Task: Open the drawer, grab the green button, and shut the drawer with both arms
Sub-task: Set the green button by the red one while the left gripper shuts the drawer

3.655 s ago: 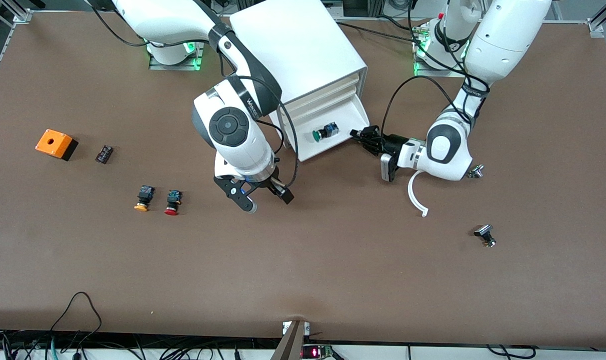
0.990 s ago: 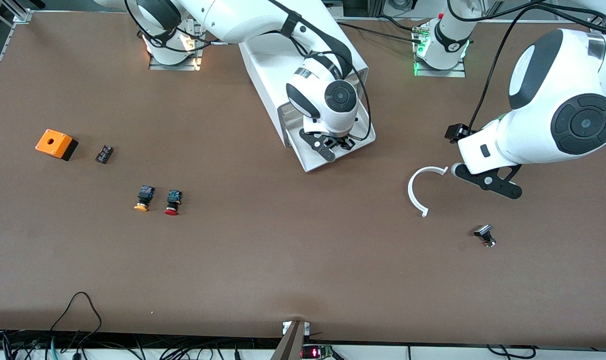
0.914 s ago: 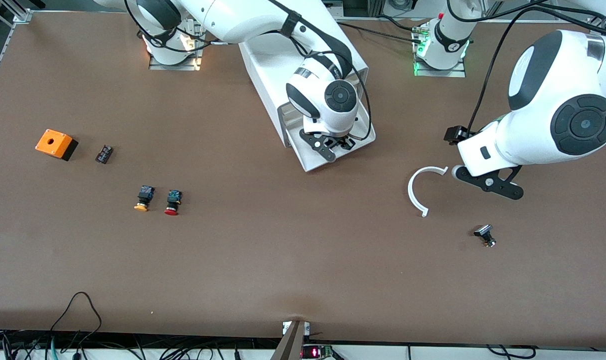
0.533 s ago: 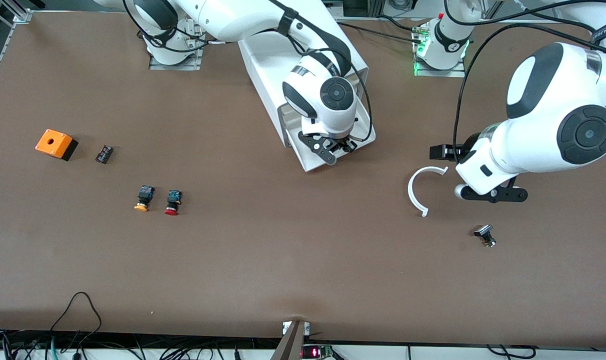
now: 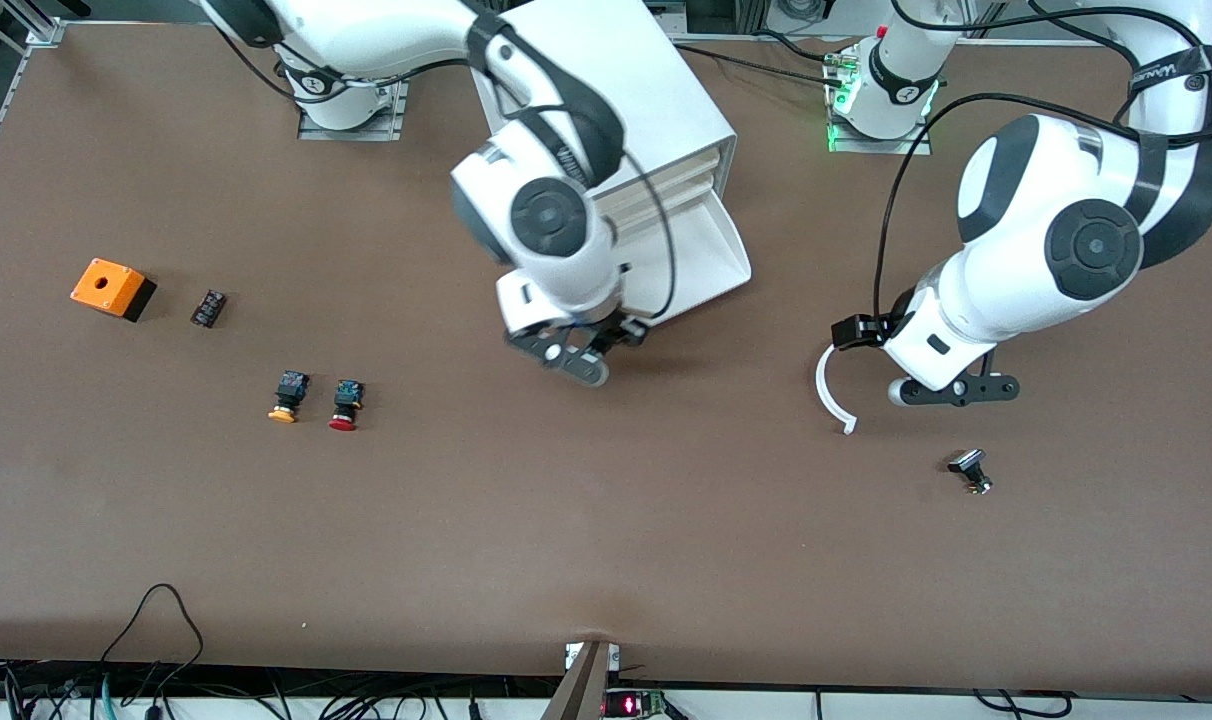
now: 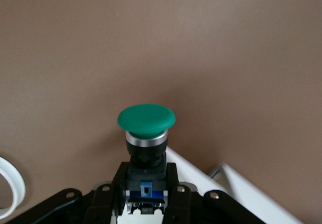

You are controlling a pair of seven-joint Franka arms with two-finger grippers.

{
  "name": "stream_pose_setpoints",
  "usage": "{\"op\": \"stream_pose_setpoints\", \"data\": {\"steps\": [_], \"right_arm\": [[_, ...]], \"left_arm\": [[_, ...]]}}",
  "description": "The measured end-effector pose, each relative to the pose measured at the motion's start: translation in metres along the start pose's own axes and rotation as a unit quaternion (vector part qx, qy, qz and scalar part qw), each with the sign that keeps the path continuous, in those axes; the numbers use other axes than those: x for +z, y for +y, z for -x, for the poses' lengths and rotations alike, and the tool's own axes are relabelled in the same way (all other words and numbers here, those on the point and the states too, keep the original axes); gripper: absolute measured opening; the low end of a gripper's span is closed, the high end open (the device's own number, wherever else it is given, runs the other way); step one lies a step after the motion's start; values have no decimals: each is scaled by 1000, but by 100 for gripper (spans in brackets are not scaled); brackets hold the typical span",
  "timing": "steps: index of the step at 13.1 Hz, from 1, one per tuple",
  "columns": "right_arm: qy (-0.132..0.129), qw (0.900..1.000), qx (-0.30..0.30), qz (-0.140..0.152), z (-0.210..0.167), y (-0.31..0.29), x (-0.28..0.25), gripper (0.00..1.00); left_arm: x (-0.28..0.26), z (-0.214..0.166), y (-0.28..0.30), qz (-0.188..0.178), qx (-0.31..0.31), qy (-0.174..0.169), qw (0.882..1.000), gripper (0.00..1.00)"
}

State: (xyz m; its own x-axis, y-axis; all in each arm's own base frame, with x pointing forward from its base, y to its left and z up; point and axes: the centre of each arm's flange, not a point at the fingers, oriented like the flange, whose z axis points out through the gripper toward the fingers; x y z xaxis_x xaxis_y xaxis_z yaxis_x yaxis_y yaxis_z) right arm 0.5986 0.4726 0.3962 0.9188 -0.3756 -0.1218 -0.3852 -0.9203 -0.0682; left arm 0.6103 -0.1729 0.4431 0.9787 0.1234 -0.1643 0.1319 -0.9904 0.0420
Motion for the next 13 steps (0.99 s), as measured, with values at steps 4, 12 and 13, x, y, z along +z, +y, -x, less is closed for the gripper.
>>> {"op": "stream_pose_setpoints", "data": {"steps": [4,12,13], "right_arm": [[-20,995,-97,13,-89,71,-12,33],[-13,978,-204,40,-183,207,70,33],[-6,977,-210,41,-182,219,85,33]], "left_arm": [[49,18,22,-1,-27,-6,1000,100],[158,53,116,23,-117,7,993,100],[170,53,122,27,-119,11,993,100]]}}
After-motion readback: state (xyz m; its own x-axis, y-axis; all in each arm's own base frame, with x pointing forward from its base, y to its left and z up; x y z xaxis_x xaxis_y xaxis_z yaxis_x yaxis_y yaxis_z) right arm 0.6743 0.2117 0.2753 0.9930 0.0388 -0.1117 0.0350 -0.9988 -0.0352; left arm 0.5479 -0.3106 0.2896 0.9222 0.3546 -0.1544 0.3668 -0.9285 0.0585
